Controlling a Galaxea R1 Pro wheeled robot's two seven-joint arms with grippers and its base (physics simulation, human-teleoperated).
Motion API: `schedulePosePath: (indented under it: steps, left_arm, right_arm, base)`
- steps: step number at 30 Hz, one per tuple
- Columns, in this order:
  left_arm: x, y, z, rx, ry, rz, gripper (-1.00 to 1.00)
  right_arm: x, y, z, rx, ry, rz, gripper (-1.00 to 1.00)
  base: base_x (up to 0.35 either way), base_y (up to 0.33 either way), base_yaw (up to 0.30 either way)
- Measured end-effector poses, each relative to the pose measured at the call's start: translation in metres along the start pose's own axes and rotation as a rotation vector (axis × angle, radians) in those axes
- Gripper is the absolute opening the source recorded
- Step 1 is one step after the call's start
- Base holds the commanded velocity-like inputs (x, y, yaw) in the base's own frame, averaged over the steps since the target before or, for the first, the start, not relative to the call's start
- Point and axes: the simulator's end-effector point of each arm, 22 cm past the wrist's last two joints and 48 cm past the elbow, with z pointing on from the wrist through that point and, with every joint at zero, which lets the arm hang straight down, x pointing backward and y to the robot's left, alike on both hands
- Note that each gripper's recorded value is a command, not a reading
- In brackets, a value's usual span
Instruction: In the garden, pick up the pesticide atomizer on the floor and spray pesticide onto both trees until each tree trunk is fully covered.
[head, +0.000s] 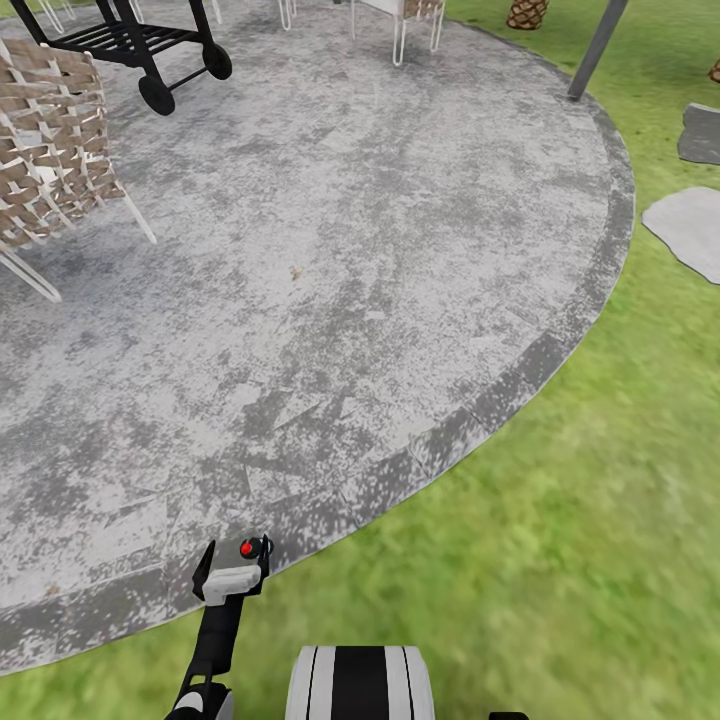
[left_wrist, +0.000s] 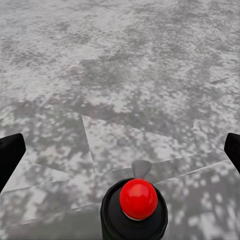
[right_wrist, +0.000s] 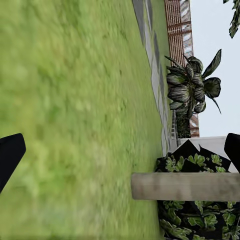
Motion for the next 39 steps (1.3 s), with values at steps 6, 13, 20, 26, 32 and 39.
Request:
schedulePosePath:
  steps: [6, 13, 20, 26, 32, 39]
  left_arm:
    - [0.001, 0.000, 0.000, 0.000, 0.002, 0.000, 1.00]
    - [0.006, -0.007, -0.002, 0.028, 0.014, 0.020, 1.00]
    - [0.019, -0.009, -0.005, 0.037, 0.038, 0.028, 1.00]
    - [0.028, -0.008, -0.007, 0.037, 0.055, 0.029, 1.00]
    - [0.034, -0.008, -0.008, 0.036, 0.065, 0.030, 1.00]
    - [0.038, -0.007, -0.009, 0.036, 0.073, 0.030, 1.00]
  right_arm:
    - [0.000, 0.000, 0.000, 0.000, 0.000, 0.000, 1.00]
    - [0.001, 0.000, 0.000, 0.001, 0.002, -0.008, 1.00]
    - [0.005, -0.001, 0.000, 0.003, 0.008, -0.032, 1.00]
    - [0.008, -0.002, 0.000, 0.004, 0.011, -0.048, 1.00]
    - [0.010, -0.002, 0.000, 0.004, 0.014, -0.061, 1.00]
    - [0.012, -0.003, 0.000, 0.004, 0.019, -0.072, 1.00]
  base:
    - [0.001, 0.000, 0.000]
    - [0.000, 0.000, 0.000]
    - [0.000, 0.000, 0.000]
    - [0.000, 0.000, 0.000]
    - [0.000, 0.000, 0.000]
    - [0.000, 0.000, 0.000]
